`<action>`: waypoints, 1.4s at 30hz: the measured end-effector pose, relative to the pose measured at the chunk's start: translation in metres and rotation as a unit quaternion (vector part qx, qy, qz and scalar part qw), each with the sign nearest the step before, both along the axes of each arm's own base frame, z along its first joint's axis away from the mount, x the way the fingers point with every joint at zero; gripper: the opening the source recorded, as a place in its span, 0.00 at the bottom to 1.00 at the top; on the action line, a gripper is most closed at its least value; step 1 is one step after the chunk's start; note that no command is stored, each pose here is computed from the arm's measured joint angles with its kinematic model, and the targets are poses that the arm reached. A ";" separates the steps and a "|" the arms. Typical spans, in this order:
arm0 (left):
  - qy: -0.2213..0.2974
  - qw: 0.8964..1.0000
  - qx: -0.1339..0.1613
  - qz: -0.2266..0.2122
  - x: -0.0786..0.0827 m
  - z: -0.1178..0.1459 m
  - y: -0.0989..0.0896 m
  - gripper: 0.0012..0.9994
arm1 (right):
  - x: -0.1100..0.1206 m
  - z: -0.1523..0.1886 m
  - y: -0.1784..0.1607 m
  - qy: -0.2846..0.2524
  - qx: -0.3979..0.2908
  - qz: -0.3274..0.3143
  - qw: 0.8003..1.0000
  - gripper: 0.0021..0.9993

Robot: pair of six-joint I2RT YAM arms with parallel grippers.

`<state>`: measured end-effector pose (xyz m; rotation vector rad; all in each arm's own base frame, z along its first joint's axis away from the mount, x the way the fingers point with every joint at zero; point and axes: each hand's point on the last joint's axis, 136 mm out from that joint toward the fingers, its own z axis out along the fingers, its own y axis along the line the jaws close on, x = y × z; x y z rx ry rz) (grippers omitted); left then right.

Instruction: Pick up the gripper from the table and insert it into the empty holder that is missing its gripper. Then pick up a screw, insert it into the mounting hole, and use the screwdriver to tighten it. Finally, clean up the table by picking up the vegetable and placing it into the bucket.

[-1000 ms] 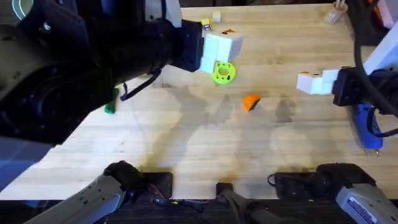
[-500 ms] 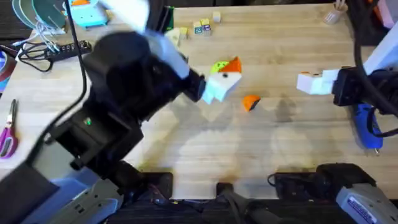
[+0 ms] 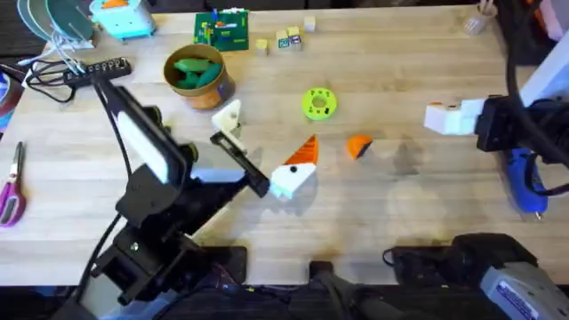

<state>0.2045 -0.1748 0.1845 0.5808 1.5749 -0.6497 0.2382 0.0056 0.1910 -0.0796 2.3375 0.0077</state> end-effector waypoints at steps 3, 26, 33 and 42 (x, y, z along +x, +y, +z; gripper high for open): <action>-0.014 1.000 -0.010 -0.001 -0.006 -0.006 0.003 0.99 | 0.000 0.000 0.000 0.000 0.000 0.000 1.000 0.99; 0.002 0.999 -0.006 -0.033 -0.028 -0.025 0.005 0.99 | 0.000 0.000 0.000 0.000 0.000 0.000 1.000 0.99; 0.002 0.999 -0.006 -0.033 -0.028 -0.025 0.005 0.99 | 0.000 0.000 0.000 0.000 0.000 0.000 1.000 0.99; 0.002 0.999 -0.006 -0.033 -0.028 -0.025 0.005 0.99 | 0.000 0.000 0.000 0.000 0.000 0.000 1.000 0.99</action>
